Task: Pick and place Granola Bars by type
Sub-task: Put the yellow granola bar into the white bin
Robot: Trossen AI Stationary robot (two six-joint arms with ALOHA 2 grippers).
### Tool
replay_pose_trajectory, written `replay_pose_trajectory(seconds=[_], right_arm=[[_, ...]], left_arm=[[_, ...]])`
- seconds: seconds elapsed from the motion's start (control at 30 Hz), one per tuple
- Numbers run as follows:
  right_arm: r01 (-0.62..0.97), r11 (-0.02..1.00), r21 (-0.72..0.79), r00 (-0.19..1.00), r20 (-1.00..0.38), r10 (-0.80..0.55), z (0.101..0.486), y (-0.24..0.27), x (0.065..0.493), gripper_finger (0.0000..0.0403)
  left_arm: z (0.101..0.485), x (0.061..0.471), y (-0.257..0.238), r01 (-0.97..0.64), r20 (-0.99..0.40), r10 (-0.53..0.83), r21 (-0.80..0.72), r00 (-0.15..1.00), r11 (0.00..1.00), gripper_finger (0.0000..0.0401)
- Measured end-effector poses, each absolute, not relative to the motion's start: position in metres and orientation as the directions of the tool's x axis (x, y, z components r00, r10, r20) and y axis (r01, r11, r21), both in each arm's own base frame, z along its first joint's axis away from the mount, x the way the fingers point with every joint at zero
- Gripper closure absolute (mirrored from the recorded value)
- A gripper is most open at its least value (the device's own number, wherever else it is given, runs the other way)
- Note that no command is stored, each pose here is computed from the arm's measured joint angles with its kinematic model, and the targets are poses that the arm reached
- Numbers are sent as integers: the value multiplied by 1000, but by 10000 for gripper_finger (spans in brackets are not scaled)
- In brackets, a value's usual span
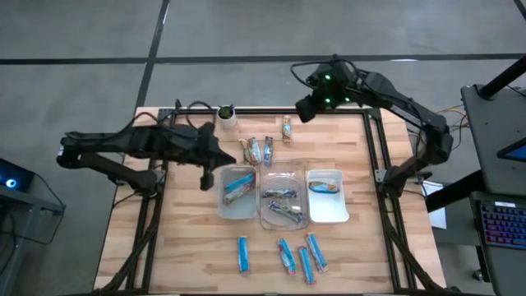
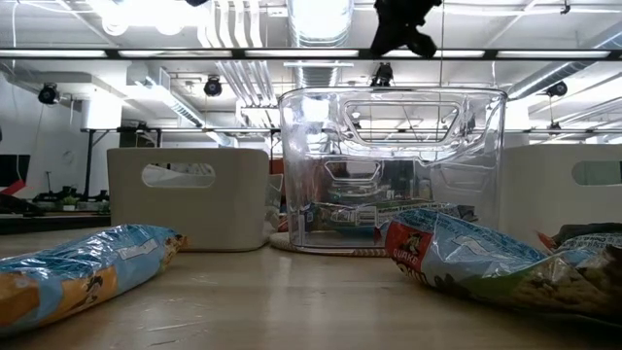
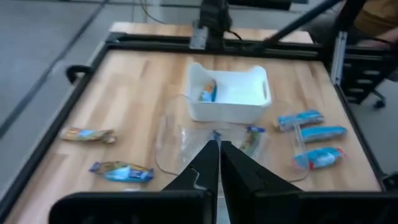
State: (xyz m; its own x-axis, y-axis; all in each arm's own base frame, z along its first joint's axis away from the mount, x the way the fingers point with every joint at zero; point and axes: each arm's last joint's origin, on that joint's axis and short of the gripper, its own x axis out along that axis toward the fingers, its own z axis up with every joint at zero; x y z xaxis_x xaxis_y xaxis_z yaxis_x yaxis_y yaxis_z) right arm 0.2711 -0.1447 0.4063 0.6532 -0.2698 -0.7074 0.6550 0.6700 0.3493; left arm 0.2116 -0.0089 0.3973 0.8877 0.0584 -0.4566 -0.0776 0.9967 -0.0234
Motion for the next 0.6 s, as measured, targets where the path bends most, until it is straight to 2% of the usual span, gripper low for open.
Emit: replay_pose_trajectory(seconds=[0.33, 0.6], right_arm=[[796, 537, 279, 493, -814, -307, 389, -171, 301, 284], [840, 450, 303, 464, -832, -306, 379, -186, 323, 204]], left_arm=[[409, 182, -1, -127, -381, 120, 6, 917, 992, 401], [414, 173, -1, -114, -357, 120, 39, 926, 993, 401]])
